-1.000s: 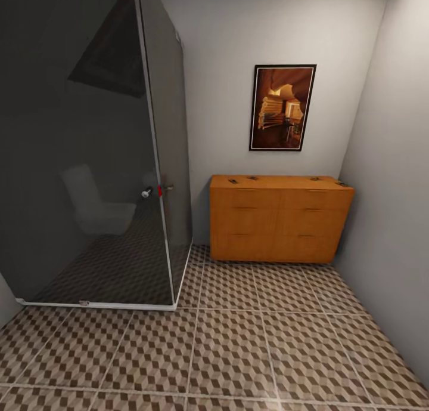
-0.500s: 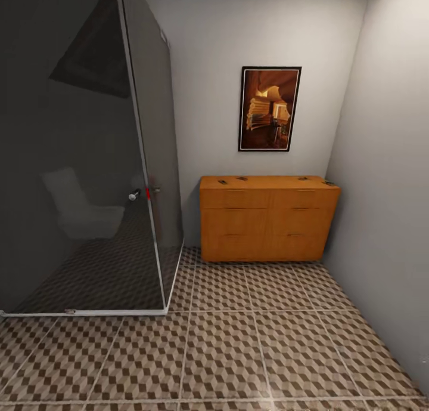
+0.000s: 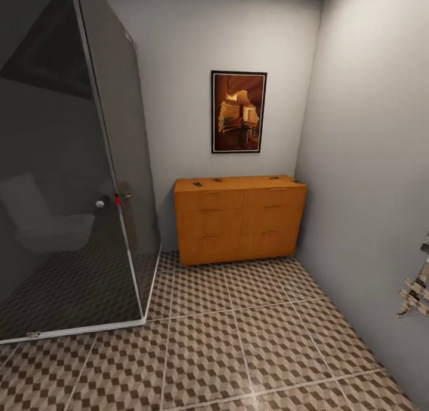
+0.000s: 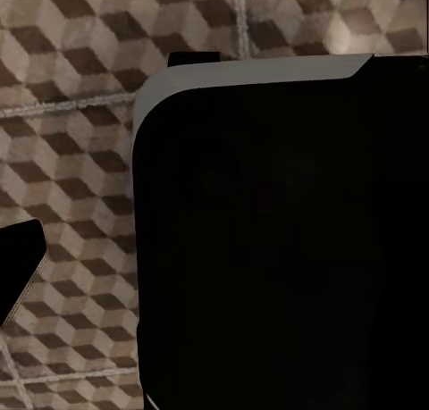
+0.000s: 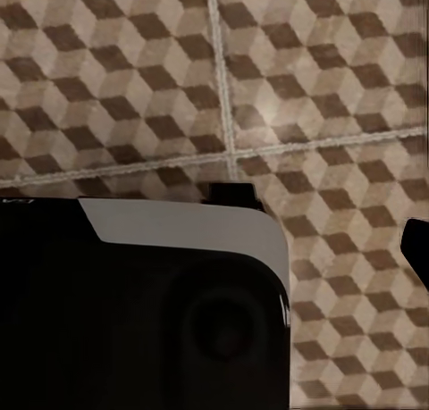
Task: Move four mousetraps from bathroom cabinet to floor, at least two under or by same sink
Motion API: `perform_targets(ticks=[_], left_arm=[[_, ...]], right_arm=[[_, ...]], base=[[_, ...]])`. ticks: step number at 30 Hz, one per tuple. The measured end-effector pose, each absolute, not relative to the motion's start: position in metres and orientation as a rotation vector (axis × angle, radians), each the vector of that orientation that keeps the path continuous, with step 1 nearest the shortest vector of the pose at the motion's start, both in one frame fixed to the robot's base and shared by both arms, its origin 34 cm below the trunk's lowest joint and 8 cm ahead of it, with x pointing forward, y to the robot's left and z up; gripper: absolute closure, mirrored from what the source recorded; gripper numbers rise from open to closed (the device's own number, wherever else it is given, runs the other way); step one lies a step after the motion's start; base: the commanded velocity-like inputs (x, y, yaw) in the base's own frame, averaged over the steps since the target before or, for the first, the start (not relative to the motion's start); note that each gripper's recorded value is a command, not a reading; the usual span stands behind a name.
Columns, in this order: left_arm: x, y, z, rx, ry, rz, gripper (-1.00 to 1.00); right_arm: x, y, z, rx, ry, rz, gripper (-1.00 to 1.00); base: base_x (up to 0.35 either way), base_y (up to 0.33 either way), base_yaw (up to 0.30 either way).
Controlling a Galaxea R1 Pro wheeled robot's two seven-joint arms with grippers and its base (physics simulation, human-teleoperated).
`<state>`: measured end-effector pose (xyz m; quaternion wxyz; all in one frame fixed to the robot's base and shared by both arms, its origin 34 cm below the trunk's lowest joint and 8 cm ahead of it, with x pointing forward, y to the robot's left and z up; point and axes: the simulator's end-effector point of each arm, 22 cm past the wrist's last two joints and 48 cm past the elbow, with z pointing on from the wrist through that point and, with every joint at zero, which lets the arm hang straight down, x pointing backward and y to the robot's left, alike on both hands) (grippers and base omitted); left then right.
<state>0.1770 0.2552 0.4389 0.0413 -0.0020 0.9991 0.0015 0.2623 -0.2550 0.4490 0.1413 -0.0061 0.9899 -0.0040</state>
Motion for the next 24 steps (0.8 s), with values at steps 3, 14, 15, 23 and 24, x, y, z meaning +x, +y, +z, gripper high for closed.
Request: perform_targets(ticks=[3, 14, 15, 23, 24], left_arm=[[0.1782, 0.2553, 0.4390, -0.006, 3.056, 0.005, -1.00], [0.1815, 0.2556, 0.4393, -0.007, 3.047, 0.007, -1.00], [0.1819, 0.2556, 0.4394, -0.008, 3.046, 0.007, -1.00], [0.1835, 0.2552, 0.4395, -0.007, 3.042, 0.006, -1.00], [0.1836, 0.2551, 0.4396, -0.007, 3.042, 0.006, -1.00]], right_arm=[[0.2633, -0.2549, 0.4493, -0.017, 2.855, -0.011, -1.00], [0.2668, -0.2550, 0.4505, -0.017, 2.846, -0.011, -1.00], [0.2671, -0.2550, 0.4506, -0.017, 2.845, -0.011, -1.00], [0.2687, -0.2549, 0.4511, -0.017, 2.841, -0.011, -1.00], [0.2687, -0.2548, 0.4512, -0.017, 2.841, -0.011, -1.00]], base=[[0.000, 0.000, -0.282], [0.000, 0.000, -0.282], [0.000, 0.000, -0.281], [0.001, 0.000, -0.126], [0.031, 0.000, -0.034]])
